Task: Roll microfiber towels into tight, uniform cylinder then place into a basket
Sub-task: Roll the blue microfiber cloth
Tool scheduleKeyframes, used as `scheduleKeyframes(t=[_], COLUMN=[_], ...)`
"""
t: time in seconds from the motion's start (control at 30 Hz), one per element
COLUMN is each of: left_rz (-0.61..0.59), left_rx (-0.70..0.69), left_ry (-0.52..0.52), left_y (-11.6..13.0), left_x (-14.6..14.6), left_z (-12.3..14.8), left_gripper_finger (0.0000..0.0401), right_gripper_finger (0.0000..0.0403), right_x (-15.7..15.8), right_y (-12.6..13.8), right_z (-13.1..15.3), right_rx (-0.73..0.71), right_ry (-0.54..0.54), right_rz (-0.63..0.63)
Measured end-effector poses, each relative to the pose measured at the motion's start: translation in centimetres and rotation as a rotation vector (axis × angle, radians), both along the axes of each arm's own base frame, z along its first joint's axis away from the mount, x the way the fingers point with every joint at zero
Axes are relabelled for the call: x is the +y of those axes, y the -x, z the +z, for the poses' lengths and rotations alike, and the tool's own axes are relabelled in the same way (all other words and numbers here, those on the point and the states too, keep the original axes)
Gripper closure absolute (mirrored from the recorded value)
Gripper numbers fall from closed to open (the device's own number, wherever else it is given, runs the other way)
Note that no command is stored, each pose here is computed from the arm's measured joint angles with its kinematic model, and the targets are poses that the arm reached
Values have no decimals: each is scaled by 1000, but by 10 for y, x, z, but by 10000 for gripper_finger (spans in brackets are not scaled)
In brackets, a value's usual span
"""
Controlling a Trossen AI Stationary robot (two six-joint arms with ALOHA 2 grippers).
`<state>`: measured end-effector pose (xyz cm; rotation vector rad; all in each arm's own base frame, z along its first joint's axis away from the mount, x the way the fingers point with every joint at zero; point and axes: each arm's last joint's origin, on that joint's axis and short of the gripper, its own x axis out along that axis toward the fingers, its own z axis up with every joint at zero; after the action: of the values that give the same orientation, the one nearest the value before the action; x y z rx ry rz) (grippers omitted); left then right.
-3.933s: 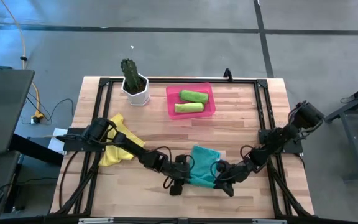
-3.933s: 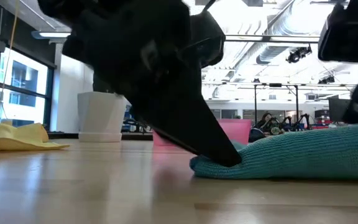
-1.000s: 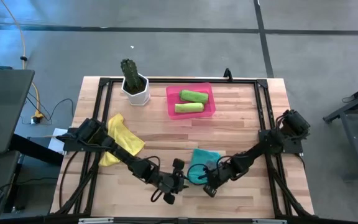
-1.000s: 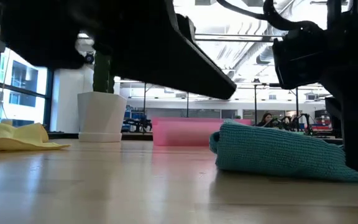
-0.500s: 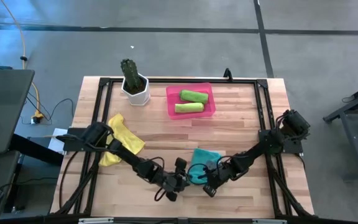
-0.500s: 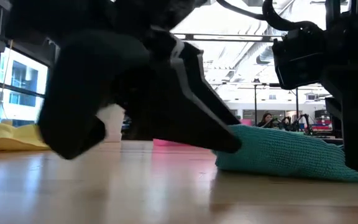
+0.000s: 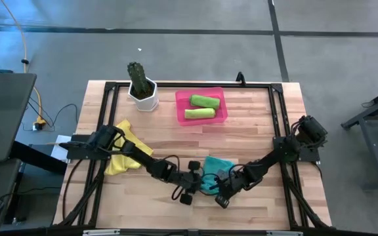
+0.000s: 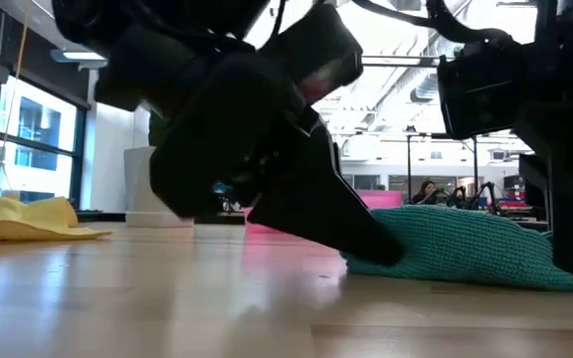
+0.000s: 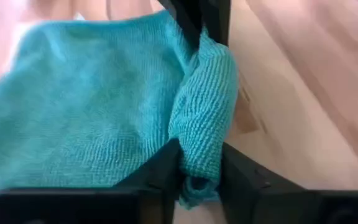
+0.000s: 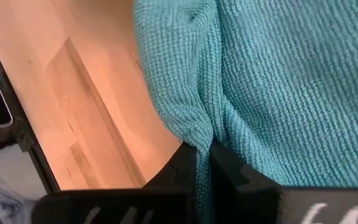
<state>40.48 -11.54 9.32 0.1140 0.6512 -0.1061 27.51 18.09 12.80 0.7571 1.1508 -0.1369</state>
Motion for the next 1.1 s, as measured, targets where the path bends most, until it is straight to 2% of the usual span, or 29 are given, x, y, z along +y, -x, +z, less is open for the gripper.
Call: scheduleKeyframes(t=[0.13, 0.2, 0.33, 0.57, 0.67, 0.8, 0.93, 1.0, 1.1], left_rz=[-9, 8, 45, 97, 117, 173, 224, 232, 232], left_rx=[59, 84, 125, 183, 205, 219, 227, 229, 237], left_ry=[160, 217, 281, 415, 479, 537, 578, 589, 607], left_y=[0, 1, 3, 4, 4, 3, 2, 1, 1], left_x=[2, 2, 2, 1, 3, 7, 13, 15, 17], left_z=[0, -1, -2, -3, -4, -4, -5, -5, -5], left_gripper_finger=[376, 392, 384, 390, 391, 390, 390, 390, 390], right_gripper_finger=[398, 397, 368, 276, 260, 259, 260, 261, 261], right_x=[0, -2, -9, -22, -24, -12, 7, 15, 21], right_y=[0, 0, 1, 2, 5, 16, 25, 26, 26], right_z=[0, 2, 11, 37, 54, 70, 60, 50, 35], right_rx=[-22, -36, -71, -189, -278, -407, -415, -389, -341], right_ry=[32, 55, 129, 198, 229, 375, 461, 473, 455], right_rz=[65, 99, 201, 427, 535, 660, 717, 741, 708])
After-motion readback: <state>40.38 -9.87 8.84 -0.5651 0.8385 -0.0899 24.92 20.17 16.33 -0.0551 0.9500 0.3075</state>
